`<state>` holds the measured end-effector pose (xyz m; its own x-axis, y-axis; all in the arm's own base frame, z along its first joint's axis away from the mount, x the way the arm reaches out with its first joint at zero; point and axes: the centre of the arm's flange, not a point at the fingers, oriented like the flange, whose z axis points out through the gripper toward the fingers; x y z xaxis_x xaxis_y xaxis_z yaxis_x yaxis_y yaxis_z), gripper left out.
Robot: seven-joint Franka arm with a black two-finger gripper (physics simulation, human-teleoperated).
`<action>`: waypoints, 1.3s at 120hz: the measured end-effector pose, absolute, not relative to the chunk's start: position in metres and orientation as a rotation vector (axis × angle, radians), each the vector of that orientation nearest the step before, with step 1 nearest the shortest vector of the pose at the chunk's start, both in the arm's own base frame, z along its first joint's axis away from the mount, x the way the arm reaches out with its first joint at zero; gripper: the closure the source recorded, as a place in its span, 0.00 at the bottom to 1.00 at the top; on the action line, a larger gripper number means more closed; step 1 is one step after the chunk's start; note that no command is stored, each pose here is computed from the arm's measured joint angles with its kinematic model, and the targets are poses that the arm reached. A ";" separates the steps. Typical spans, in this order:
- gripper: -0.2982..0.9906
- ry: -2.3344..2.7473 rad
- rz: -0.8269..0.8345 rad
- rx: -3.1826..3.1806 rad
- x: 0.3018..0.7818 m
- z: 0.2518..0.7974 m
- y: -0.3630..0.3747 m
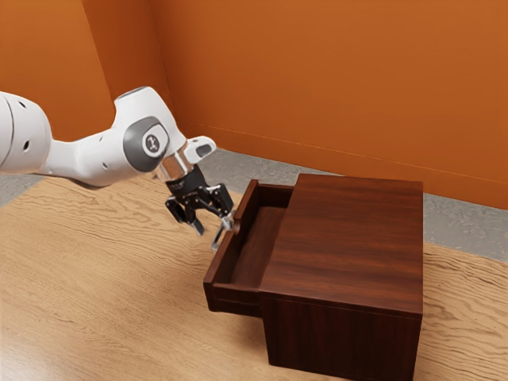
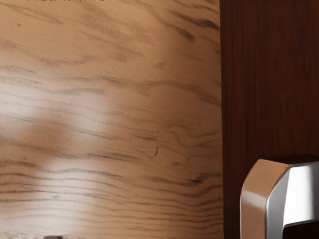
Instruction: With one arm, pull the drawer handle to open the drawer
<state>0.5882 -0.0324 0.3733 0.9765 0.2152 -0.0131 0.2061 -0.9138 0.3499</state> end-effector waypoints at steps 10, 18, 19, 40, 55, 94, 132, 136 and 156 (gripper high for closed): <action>0.38 0.317 0.026 2.768 0.587 0.373 -0.021; 0.38 0.321 0.015 2.769 0.587 0.373 -0.014; 0.38 0.320 0.015 2.770 0.586 0.373 -0.013; 0.38 0.272 0.001 2.803 0.583 0.379 0.004; 0.38 0.228 -0.020 2.836 0.580 0.380 0.016; 0.38 0.149 -0.046 2.858 0.576 0.382 0.030; 0.35 0.116 0.021 2.884 0.575 0.416 0.044; 0.34 0.128 0.043 2.892 0.578 0.426 0.053; 0.29 0.062 0.304 2.965 0.612 0.556 0.072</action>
<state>0.6122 0.0724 0.5557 0.9784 0.0575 0.1983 0.0249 -0.9863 0.1631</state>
